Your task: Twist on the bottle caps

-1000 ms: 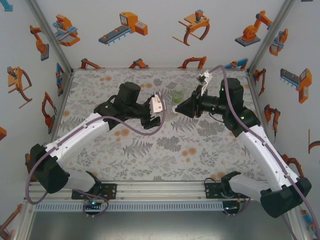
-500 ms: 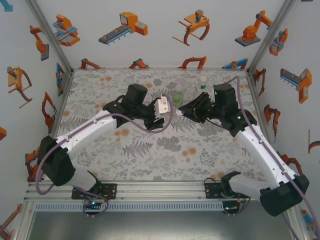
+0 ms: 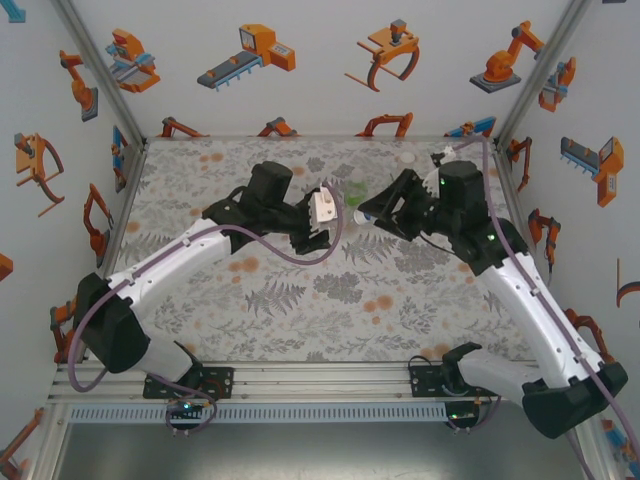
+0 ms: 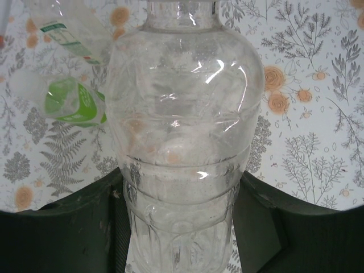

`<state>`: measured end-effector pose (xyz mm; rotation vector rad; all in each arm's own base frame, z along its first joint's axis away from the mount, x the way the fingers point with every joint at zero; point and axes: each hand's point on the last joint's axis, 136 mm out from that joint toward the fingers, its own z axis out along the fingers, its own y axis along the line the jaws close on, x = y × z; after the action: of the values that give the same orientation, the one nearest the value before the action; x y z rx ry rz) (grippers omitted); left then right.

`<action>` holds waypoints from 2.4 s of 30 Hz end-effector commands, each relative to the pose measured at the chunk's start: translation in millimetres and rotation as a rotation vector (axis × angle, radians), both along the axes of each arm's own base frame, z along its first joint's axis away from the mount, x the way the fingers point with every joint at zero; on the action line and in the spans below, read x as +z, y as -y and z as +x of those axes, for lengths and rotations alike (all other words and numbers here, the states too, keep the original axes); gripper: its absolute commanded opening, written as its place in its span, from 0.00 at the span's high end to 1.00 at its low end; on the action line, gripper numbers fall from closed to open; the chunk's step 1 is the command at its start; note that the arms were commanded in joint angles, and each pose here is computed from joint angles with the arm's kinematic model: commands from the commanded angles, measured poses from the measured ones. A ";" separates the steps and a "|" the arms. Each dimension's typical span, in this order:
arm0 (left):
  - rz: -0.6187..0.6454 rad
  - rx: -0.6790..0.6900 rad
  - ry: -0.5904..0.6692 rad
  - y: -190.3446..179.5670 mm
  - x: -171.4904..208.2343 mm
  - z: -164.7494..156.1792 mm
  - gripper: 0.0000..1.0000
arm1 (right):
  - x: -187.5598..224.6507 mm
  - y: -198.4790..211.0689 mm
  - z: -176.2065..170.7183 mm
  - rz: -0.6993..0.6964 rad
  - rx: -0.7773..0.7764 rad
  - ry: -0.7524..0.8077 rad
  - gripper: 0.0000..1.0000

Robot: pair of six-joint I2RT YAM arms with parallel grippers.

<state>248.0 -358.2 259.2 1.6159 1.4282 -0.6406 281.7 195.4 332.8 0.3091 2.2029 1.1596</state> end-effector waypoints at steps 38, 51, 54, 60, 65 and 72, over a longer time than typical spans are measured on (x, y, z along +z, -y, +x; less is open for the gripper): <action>-0.068 -0.084 0.060 -27.2 46.7 -44.1 1.00 | 67.7 -68.8 -94.1 -0.418 1.054 1.396 0.53; -0.072 -0.079 0.060 -27.8 45.2 -43.7 1.00 | 55.7 -70.1 -87.6 -0.467 1.052 1.344 0.59; -0.075 -0.081 0.062 -27.2 46.1 -43.6 1.00 | 54.1 -70.4 -86.1 -0.477 1.052 1.335 0.61; -0.079 -0.081 0.064 -26.2 47.2 -43.1 1.00 | 51.0 -70.0 -85.0 -0.487 1.052 1.322 0.60; -0.083 -0.081 0.065 -25.6 48.1 -42.6 1.00 | 48.8 -69.2 -84.6 -0.498 1.050 1.312 0.60; -0.090 -0.078 0.067 -21.9 48.5 -38.7 1.00 | 53.8 -69.3 -87.2 -0.473 1.039 1.299 0.77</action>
<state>211.9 -333.4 294.8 1.6290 1.3332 -0.6634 198.5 263.2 386.1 -1.5008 1.2301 0.7584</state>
